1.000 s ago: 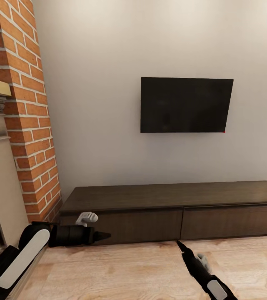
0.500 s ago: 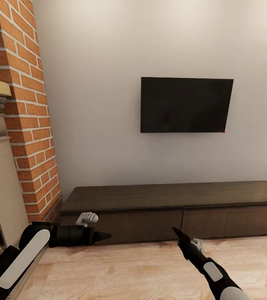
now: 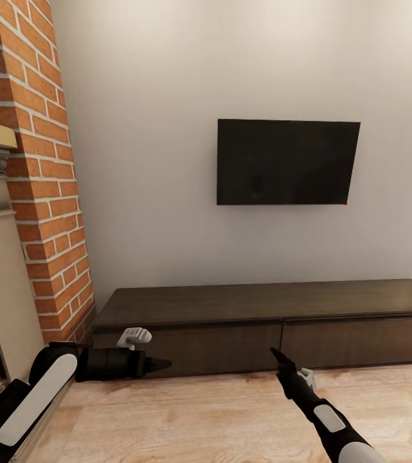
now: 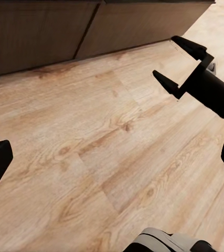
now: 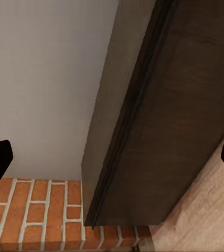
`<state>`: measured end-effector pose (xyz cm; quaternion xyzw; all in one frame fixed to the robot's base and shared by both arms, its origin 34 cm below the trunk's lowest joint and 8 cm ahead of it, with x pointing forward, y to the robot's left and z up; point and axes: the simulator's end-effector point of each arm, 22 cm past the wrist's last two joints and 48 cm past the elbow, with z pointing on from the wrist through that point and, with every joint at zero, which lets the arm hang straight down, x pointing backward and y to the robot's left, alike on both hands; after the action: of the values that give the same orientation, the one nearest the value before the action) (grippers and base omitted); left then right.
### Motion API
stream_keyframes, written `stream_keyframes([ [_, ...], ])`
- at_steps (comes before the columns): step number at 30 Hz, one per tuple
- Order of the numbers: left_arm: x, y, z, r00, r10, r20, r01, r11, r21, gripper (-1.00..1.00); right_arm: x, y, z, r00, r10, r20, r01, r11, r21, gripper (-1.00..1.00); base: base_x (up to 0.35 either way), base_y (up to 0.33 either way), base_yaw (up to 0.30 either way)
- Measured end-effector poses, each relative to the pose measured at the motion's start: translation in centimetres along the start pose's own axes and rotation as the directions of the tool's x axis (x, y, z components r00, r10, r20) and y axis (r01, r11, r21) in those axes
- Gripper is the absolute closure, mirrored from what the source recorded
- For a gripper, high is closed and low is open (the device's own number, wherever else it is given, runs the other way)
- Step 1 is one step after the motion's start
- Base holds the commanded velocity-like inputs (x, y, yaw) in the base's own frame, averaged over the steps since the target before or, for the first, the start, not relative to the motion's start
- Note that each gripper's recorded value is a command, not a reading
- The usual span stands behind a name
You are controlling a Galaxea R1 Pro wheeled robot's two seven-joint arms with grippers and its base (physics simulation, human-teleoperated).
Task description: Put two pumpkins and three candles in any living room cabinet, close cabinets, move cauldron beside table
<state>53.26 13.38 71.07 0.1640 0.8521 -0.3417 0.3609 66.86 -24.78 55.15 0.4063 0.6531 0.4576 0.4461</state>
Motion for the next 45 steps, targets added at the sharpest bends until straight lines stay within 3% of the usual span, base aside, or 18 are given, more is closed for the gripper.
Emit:
stream_keyframes([
  [6,1.0,0.4,0.4,1.0,0.0,0.0,0.0,1.0,-0.001,-1.0,0.8,-2.3,-0.4,0.996,0.083,0.014,-0.084,0.996,0.015,-1.0,0.0,0.0,0.0],
  [16,2.2,0.9,0.9,1.0,-0.001,0.0,0.001,1.0,-0.001,-1.0,0.5,-4.7,-0.9,0.987,0.155,0.05,-0.157,0.987,0.027,-1.0,0.0,0.0,0.0],
  [24,2.1,0.9,0.9,1.0,0.001,0.002,-0.001,1.0,-0.002,-1.0,0.1,-4.8,-1.0,0.984,0.164,0.066,-0.166,0.986,0.025,-1.0,0.121,0.04,0.0],
  [45,2.1,0.9,0.9,1.0,0.001,0.002,-0.001,1.0,-0.003,-1.0,-0.2,-4.9,-1.1,0.984,0.164,0.072,-0.166,0.986,0.025,-1.0,0.308,0.079,0.0],
])
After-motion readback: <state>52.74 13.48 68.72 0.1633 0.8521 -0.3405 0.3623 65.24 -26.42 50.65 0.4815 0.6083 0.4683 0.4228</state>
